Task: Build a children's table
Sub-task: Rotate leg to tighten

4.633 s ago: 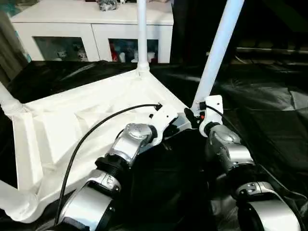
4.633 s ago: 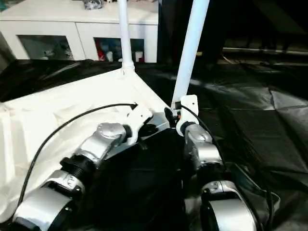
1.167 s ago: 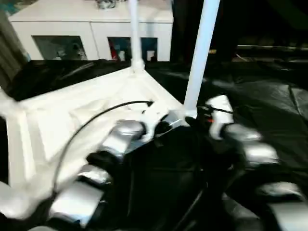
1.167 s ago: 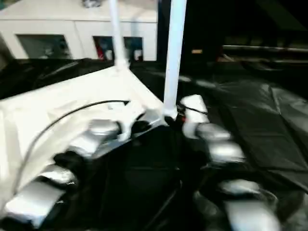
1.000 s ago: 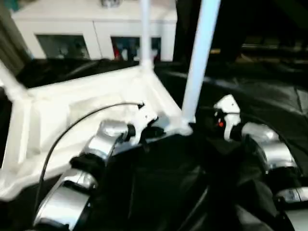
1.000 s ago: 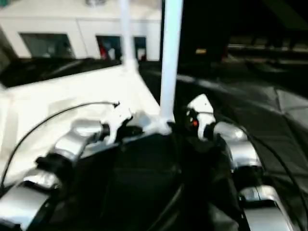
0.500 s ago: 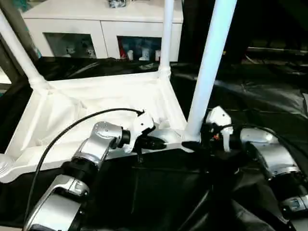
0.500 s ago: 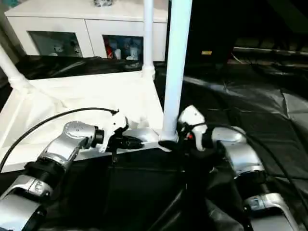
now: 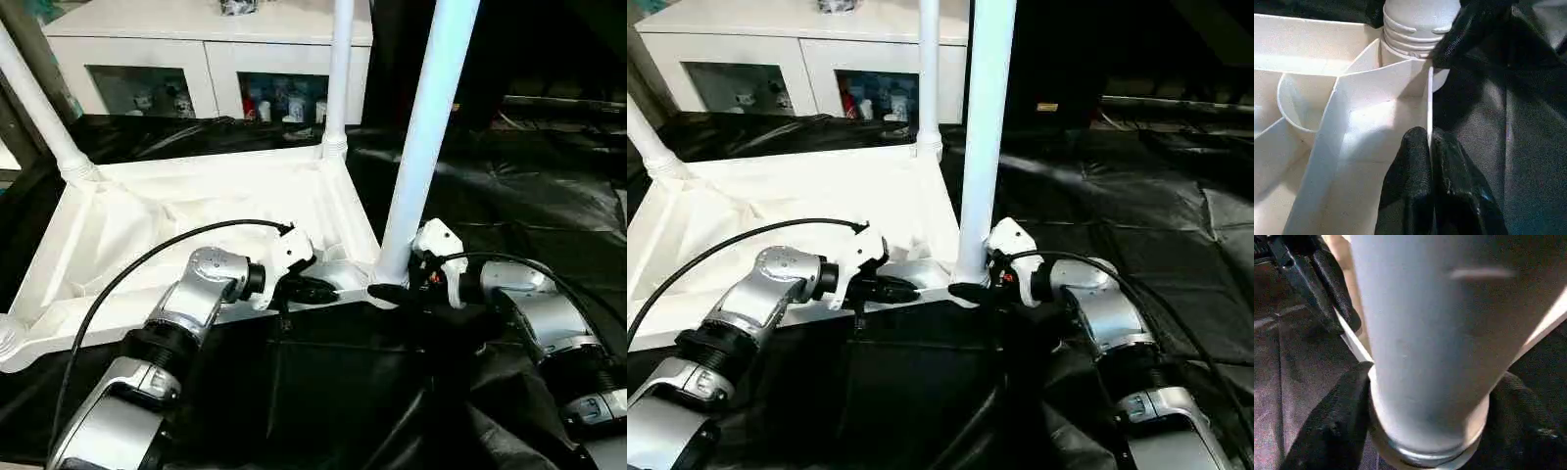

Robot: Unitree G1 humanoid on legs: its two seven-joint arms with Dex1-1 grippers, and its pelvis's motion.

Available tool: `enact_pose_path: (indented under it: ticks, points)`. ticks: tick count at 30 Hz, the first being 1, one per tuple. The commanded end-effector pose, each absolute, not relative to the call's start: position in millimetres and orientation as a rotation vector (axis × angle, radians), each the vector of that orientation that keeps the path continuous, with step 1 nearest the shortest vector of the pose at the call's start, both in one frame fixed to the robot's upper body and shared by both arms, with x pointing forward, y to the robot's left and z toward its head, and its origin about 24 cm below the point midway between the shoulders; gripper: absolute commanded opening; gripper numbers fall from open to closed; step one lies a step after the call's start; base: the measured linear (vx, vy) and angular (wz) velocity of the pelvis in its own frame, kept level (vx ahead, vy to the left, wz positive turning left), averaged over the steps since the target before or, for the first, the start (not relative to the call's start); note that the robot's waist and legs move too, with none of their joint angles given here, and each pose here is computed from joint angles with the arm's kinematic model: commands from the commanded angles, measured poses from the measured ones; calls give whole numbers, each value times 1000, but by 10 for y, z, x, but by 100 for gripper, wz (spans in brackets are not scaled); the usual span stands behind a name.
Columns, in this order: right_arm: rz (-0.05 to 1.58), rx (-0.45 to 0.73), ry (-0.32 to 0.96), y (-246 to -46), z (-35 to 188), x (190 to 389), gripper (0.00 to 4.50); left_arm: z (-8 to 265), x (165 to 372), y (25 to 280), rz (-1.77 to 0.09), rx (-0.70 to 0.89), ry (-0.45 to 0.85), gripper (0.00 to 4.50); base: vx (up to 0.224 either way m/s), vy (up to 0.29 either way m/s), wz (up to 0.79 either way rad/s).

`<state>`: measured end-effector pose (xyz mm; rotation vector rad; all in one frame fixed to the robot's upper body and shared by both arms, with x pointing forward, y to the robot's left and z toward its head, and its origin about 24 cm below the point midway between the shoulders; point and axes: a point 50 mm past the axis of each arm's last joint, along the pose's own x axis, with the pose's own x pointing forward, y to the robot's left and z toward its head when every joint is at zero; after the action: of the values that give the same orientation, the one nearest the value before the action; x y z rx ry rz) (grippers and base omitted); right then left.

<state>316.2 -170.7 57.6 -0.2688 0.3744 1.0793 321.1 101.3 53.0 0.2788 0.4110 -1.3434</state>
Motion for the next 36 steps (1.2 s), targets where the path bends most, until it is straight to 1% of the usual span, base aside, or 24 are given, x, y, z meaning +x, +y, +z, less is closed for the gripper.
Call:
enact_pose_path:
  ticks: [1, 6, 8, 10, 12, 13, 14, 15, 17, 19, 21, 22, 24, 25, 27, 29, 30, 31, 32, 34, 36]
  points:
    - [1093, -258, 365, -1690, 588, 3166, 279, 690, 3208, 901, -1399, 233, 302, 0, 0, 0, 0]
    - [1103, -244, 365, -1686, 576, 3150, 277, 680, 3198, 900, -1407, 231, 313, 0, 0, 0, 0]
    - [1089, -208, 367, -1681, 550, 3143, 276, 672, 3198, 902, -1403, 233, 319, 0, 0, 0, 0]
    - [1041, -155, 374, -1682, 512, 3157, 276, 657, 3214, 899, -1372, 239, 325, 0, 0, 0, 0]
    - [867, -61, 369, -1685, 430, 3246, 276, 609, 3293, 871, -1257, 275, 330, 0, 0, 0, 0]
    - [809, -29, 370, -1684, 401, 3273, 276, 594, 3320, 860, -1218, 283, 332, 0, 0, 0, 0]
    - [643, 48, 380, -1674, 309, 3333, 276, 569, 3372, 792, -1137, 272, 329, 0, 0, 0, 0]
    - [641, 49, 380, -1673, 308, 3333, 275, 568, 3373, 791, -1137, 272, 329, 0, 0, 0, 0]
    - [564, 64, 390, -1648, 246, 3350, 275, 545, 3406, 740, -1074, 268, 338, 0, 0, 0, 0]
    - [380, 67, 393, -1581, 181, 3412, 275, 528, 3446, 572, -979, 259, 344, 0, 0, 0, 0]
    - [288, 65, 395, -1518, 165, 3449, 275, 536, 3451, 441, -942, 250, 337, 0, 0, 0, 0]
    - [258, 66, 386, -1434, 177, 3479, 275, 551, 3427, 303, -939, 243, 323, 0, 0, 0, 0]
    - [257, 50, 366, -1359, 198, 3502, 275, 553, 3393, 197, -960, 245, 310, 0, 0, 0, 0]
    - [257, 50, 366, -1359, 198, 3502, 275, 553, 3393, 197, -960, 245, 310, 0, 0, 0, 0]
    - [289, 1, 351, -1266, 212, 3516, 275, 541, 3340, 101, -1005, 260, 299, 0, 0, 0, 0]
    - [331, 3, 307, -1200, 264, 3533, 275, 525, 3330, 100, -1013, 281, 295, 0, 0, 0, 0]
    - [327, 9, 295, -1198, 278, 3541, 310, 523, 3340, 114, -1003, 286, 295, 0, 0, 0, 0]
    - [333, 13, 280, -1196, 297, 3548, 331, 523, 3348, 132, -998, 289, 294, 0, 0, 0, 0]
    - [334, 13, 279, -1196, 300, 3549, 345, 522, 3349, 134, -998, 289, 294, 0, 0, 0, 0]
    - [380, -12, 220, -1227, 399, 3572, 352, 531, 3391, 250, -984, 301, 292, 0, 0, 0, 0]
    - [451, -28, 183, -1275, 484, 3575, 380, 545, 3417, 354, -988, 312, 284, 0, 0, 0, 0]
